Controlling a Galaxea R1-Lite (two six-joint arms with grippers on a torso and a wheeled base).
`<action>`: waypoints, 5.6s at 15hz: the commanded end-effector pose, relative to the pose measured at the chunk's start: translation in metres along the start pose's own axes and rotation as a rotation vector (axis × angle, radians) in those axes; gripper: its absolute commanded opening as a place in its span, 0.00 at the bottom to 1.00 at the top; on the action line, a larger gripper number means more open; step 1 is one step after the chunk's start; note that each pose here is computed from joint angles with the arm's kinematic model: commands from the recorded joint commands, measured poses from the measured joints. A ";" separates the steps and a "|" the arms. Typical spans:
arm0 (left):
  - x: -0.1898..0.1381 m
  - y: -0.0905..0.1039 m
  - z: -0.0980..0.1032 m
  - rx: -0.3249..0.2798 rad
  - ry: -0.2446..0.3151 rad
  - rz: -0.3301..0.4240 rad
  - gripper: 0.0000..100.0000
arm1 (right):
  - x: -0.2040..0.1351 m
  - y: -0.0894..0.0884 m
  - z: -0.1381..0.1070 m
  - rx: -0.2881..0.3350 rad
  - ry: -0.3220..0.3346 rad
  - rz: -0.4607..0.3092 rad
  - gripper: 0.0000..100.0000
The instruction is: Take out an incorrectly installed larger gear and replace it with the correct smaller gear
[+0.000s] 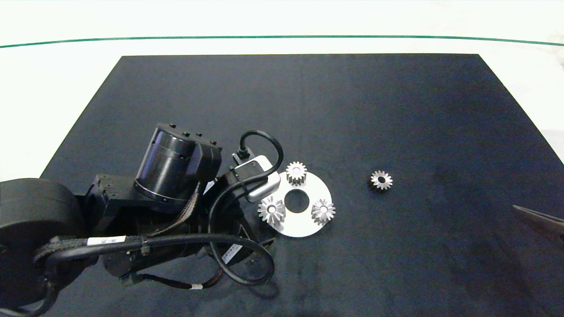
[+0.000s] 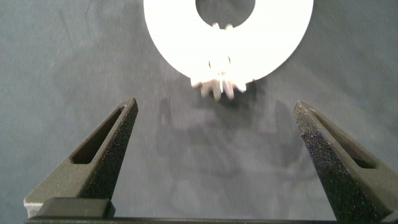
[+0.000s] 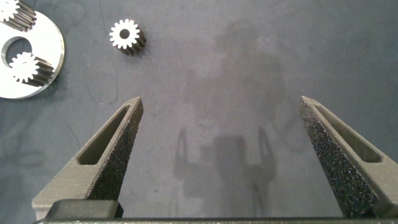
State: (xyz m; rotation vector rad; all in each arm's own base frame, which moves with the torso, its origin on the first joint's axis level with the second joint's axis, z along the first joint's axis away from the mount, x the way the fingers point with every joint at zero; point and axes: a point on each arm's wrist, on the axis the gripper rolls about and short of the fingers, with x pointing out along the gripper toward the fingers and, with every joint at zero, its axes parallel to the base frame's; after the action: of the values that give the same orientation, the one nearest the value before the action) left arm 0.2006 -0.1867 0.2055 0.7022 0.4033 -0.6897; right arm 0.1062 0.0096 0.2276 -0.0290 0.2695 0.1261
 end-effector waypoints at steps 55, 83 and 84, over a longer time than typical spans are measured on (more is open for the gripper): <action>0.063 -0.005 0.010 -0.020 0.132 -0.056 0.25 | -0.001 -0.001 0.000 0.040 -0.015 -0.007 1.00; 0.056 -0.016 0.027 -0.121 0.087 -0.076 0.23 | -0.002 -0.001 -0.002 0.045 -0.013 -0.010 1.00; 0.056 -0.016 0.027 -0.121 0.087 -0.076 0.21 | -0.002 -0.001 -0.002 0.045 -0.013 -0.010 1.00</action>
State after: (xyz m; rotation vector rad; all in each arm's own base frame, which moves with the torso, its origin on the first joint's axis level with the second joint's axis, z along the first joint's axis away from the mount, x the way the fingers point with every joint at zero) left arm 0.2328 -0.2406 0.1855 0.6039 0.5504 -0.7030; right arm 0.1035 0.0081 0.2260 0.0150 0.2596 0.1093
